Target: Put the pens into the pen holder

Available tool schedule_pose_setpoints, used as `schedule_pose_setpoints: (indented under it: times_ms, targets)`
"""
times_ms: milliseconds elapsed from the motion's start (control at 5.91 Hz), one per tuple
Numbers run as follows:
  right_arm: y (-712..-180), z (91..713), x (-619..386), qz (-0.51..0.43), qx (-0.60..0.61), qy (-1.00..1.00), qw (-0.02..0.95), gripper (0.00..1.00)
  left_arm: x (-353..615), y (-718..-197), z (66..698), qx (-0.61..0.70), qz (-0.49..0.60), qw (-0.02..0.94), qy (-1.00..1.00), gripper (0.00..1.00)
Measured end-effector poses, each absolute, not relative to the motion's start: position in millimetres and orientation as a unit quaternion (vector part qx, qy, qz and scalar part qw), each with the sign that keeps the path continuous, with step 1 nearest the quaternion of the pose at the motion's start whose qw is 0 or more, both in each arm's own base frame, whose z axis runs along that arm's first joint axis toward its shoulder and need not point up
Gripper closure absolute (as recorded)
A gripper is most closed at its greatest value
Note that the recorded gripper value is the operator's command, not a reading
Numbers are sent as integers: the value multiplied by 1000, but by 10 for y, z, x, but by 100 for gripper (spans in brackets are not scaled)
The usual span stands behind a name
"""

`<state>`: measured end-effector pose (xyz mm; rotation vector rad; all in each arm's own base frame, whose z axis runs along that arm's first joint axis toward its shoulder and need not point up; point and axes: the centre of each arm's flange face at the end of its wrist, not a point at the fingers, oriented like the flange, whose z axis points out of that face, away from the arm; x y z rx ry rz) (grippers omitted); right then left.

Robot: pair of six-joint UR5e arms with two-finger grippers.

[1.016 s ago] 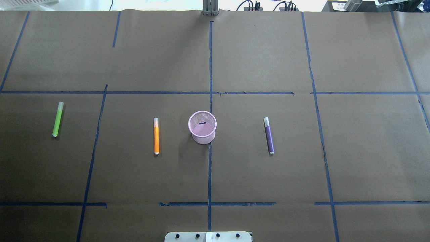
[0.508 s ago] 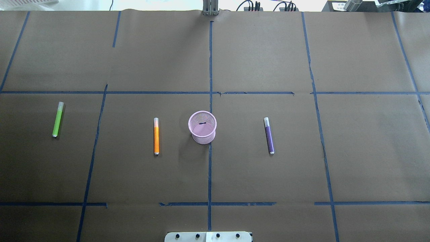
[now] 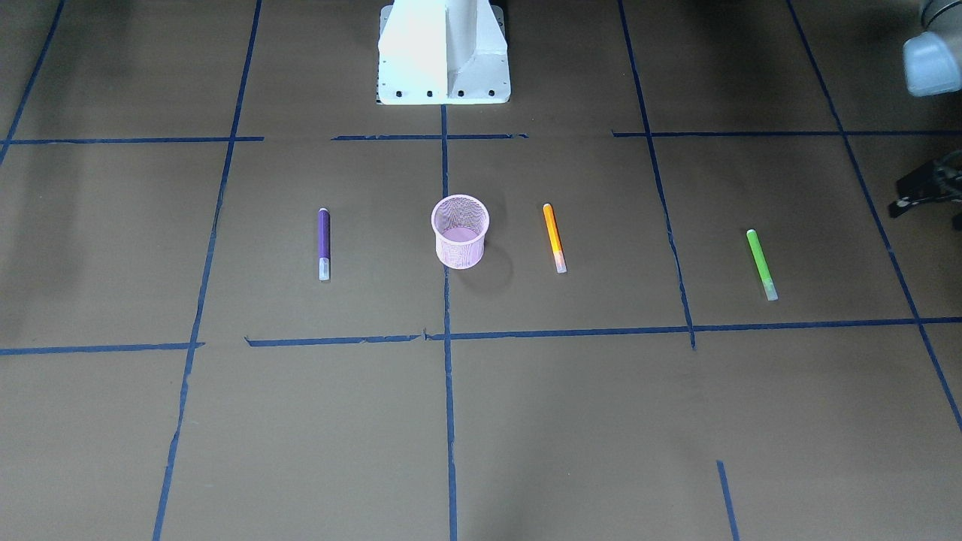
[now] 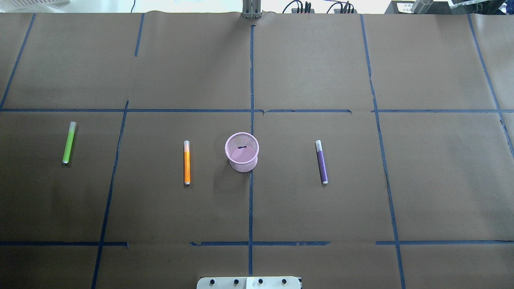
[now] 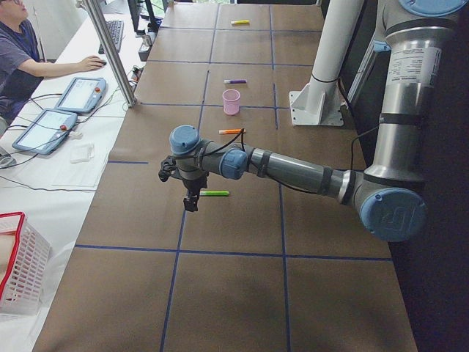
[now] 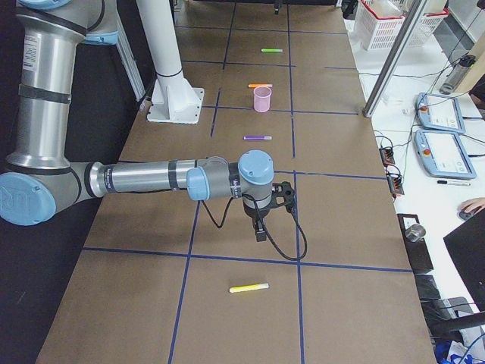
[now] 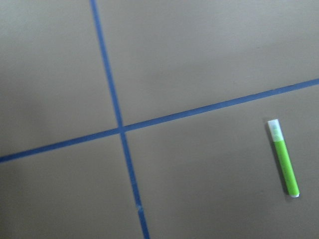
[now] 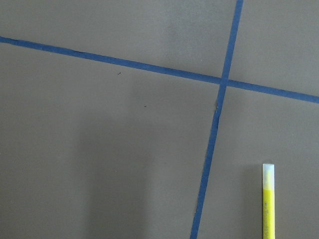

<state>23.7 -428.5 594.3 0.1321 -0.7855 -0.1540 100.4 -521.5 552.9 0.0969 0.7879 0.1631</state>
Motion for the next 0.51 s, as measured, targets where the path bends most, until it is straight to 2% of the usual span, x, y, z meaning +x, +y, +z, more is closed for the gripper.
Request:
schedule_pose_setpoints:
  times_ms: [508]
  targets:
    - [-4290,5939,210,-74,63,-383,919,0,2214,-5056,5842,47,0,919,392,1]
